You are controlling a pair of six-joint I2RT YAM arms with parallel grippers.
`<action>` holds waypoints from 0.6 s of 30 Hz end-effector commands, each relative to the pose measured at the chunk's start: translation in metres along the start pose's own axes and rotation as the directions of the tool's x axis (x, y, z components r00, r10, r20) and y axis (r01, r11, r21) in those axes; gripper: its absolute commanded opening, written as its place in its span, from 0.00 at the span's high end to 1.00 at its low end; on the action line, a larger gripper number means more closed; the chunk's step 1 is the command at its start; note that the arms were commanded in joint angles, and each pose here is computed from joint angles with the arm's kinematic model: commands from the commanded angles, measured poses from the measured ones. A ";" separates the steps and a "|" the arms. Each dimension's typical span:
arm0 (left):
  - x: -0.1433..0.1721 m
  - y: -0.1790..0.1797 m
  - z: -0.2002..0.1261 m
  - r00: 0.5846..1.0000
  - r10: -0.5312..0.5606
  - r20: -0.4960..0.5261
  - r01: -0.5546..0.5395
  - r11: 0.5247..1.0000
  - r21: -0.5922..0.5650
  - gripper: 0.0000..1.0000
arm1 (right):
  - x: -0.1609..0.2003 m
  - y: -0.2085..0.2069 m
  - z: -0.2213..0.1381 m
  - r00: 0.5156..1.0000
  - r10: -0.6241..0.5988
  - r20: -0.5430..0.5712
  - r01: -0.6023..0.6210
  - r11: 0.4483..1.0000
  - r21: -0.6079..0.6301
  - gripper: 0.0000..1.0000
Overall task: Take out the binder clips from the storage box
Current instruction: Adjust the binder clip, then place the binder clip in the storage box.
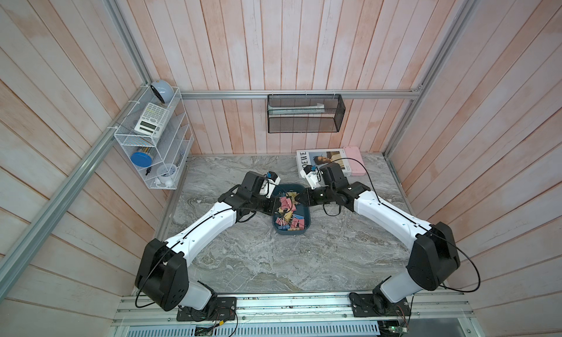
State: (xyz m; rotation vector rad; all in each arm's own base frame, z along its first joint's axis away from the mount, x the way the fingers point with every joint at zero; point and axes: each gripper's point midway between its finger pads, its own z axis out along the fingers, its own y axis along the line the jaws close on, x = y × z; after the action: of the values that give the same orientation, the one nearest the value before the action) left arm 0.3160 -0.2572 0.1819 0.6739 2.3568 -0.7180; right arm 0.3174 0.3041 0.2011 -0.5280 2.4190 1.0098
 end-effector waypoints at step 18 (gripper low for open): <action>-0.003 0.077 -0.040 0.941 -0.294 0.169 0.323 0.928 -0.184 1.00 | -0.002 -0.075 0.019 0.998 -0.062 0.000 0.054 0.867 0.496 1.00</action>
State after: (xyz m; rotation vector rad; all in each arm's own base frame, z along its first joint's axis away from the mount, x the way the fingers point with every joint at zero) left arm 0.3424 -0.1912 0.1851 0.3063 2.4005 -0.5969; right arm 0.3533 0.2684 0.1536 -0.3827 2.5087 0.5081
